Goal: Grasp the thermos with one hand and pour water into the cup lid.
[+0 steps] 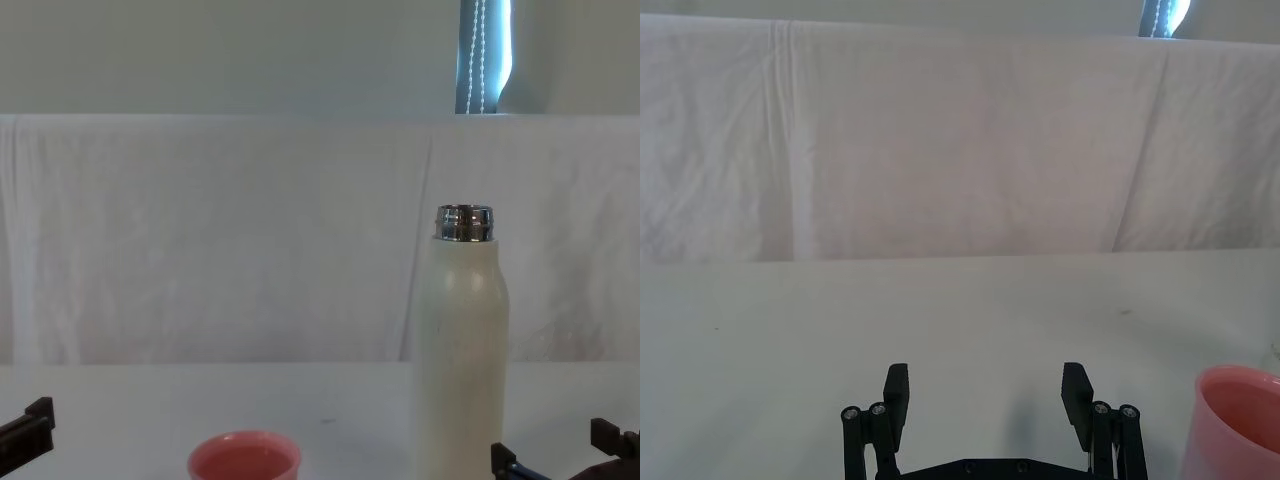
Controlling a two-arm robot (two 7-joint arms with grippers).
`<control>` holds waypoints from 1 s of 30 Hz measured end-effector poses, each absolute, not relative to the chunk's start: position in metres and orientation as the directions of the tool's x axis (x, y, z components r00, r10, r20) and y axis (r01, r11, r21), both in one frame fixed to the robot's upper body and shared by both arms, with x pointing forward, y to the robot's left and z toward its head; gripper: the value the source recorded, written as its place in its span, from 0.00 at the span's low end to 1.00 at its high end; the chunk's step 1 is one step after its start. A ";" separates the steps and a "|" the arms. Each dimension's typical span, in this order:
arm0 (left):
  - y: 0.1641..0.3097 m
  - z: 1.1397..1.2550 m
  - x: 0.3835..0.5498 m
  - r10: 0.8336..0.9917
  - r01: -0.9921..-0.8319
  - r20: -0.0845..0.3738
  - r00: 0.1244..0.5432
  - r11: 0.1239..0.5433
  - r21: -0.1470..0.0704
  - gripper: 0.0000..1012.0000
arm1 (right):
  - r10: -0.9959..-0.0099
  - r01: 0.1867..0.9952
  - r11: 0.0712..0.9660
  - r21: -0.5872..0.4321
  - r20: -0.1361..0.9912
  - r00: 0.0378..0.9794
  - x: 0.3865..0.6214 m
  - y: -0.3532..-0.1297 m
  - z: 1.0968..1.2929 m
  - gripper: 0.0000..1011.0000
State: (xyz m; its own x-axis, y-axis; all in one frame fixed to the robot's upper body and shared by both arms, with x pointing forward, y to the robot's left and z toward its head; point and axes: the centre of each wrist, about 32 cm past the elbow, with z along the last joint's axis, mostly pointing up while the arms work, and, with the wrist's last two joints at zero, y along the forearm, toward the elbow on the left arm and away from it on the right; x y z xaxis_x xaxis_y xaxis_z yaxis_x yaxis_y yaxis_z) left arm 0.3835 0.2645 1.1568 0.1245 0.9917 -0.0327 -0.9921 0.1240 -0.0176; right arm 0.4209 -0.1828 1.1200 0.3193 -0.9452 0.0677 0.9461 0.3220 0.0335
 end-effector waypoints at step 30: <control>0.265 1.157 0.384 0.992 -0.992 -0.033 0.125 0.124 -0.018 0.99 | -0.945 0.946 0.322 0.034 0.068 0.319 0.421 -0.183 1.120 0.99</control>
